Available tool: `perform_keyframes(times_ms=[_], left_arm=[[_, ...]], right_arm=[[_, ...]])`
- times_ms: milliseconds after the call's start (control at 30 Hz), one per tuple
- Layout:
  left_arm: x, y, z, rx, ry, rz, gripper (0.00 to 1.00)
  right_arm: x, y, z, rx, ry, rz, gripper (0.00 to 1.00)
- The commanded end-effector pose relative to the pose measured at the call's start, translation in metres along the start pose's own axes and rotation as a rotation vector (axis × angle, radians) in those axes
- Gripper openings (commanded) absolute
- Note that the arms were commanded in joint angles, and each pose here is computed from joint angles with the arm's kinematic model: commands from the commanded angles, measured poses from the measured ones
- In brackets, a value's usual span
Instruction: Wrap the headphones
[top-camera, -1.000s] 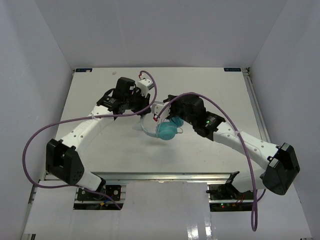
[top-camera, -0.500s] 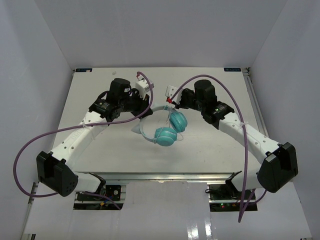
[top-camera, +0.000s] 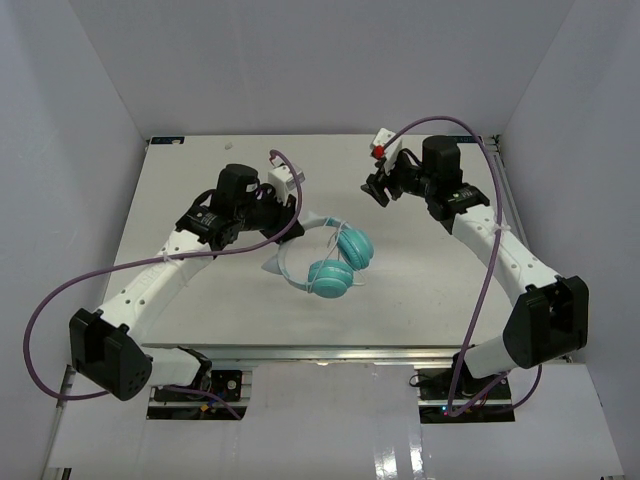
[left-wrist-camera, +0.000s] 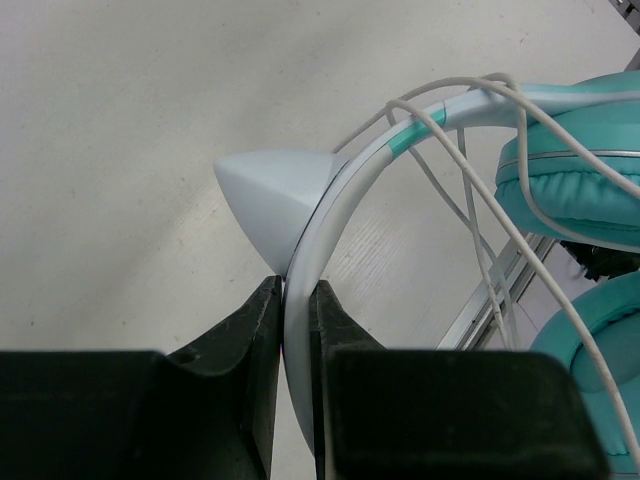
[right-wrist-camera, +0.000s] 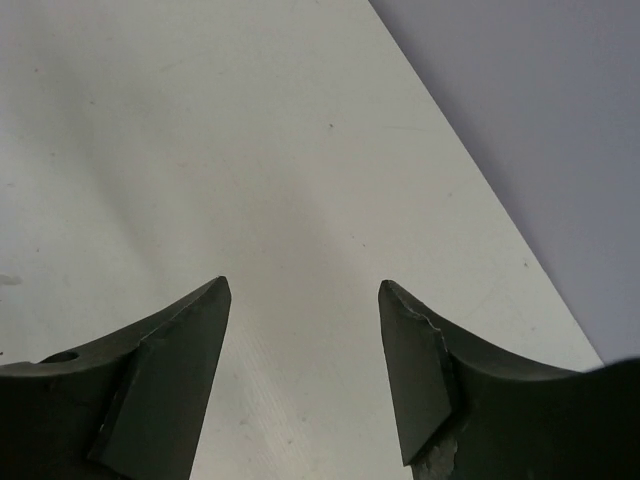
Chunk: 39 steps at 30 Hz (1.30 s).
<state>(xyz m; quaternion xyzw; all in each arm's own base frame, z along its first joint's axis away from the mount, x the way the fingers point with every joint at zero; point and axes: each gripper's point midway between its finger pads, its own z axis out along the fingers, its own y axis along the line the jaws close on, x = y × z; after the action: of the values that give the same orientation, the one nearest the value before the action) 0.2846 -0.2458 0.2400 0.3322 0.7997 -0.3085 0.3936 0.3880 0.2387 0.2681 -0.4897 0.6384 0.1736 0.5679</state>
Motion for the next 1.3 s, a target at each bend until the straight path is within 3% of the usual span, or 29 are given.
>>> perform_keyframes(times_ms=[0, 233, 867, 1267], left_arm=[[-0.014, -0.002, -0.007, -0.024, -0.085, -0.036, 0.00], [0.009, 0.027, 0.020, -0.074, -0.078, -0.097, 0.00], [0.035, 0.091, 0.085, -0.075, -0.053, -0.133, 0.00], [0.026, 0.113, 0.094, -0.091, -0.075, -0.142, 0.00]], right_arm=[[-0.009, -0.016, -0.011, 0.062, -0.020, 0.096, 0.72], [0.012, -0.006, -0.025, 0.064, -0.001, 0.207, 0.76], [0.049, 0.040, -0.040, -0.002, 0.033, 0.270, 0.77], [0.064, 0.054, -0.037, -0.053, 0.049, 0.257, 0.81]])
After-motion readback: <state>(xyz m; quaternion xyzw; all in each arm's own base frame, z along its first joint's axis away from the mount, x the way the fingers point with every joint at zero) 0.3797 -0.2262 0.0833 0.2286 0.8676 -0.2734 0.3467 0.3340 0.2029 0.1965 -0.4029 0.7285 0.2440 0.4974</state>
